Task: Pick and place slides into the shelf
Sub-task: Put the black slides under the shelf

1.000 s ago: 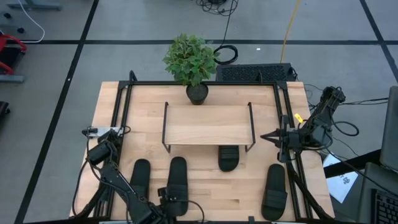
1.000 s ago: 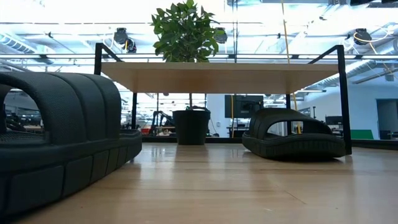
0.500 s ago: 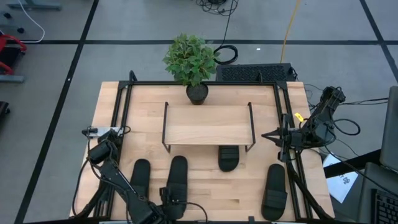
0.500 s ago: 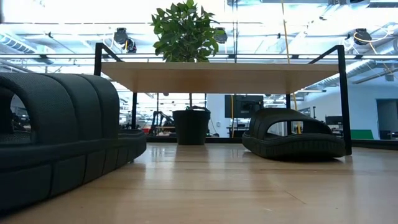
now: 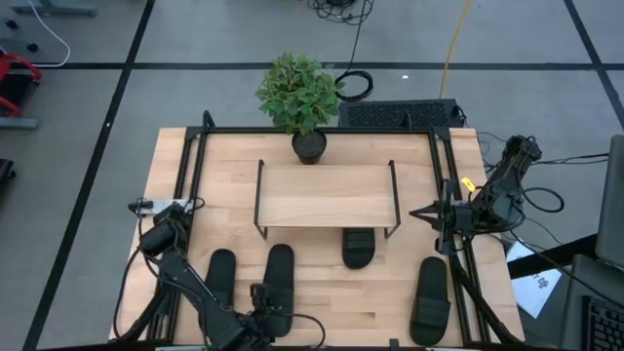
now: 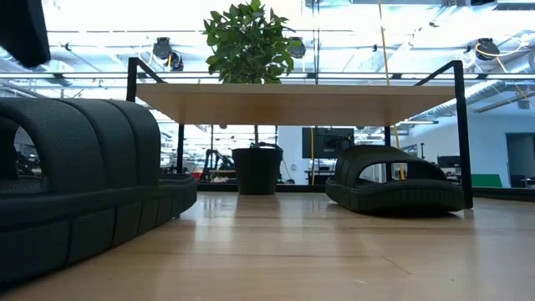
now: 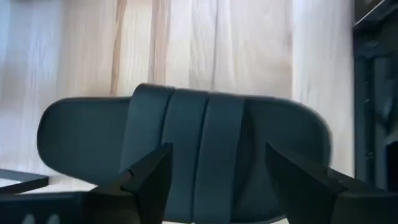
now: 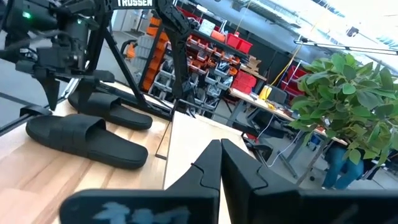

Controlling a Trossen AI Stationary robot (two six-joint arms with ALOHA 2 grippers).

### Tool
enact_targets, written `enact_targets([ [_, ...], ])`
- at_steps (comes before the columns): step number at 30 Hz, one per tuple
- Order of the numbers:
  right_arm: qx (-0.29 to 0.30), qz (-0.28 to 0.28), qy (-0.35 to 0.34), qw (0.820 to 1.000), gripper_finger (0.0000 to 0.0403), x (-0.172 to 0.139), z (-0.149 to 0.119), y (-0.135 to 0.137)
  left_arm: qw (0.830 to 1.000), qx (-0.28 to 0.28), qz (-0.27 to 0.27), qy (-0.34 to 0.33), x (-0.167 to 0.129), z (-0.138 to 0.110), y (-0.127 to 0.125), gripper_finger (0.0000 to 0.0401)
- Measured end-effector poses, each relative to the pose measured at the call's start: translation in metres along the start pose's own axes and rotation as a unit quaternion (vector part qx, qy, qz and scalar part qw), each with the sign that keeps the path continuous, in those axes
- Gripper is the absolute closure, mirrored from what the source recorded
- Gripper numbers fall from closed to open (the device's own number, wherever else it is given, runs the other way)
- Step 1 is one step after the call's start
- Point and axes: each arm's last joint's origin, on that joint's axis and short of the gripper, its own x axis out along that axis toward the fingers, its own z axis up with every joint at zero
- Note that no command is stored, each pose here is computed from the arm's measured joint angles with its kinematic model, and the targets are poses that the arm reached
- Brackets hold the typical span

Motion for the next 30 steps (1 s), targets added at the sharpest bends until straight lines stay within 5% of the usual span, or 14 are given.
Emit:
enact_targets([
  [10, -0.036, 0.005, 0.011, 0.999, 0.0403, 0.002, -0.012, 0.008, 0.998, 0.013, 0.050, -0.044, 0.001, -0.017, -0.007, 0.0080],
  [17, -0.019, 0.000, 0.002, 1.000, 0.0403, 0.002, -0.010, 0.007, 0.999, -0.020, 0.026, -0.039, 0.008, -0.021, -0.011, 0.0077],
  [30, -0.008, -0.003, -0.004, 1.000, 0.0403, 0.002, -0.007, 0.006, 0.998, 0.035, 0.049, -0.008, 0.028, -0.023, 0.002, 0.0077],
])
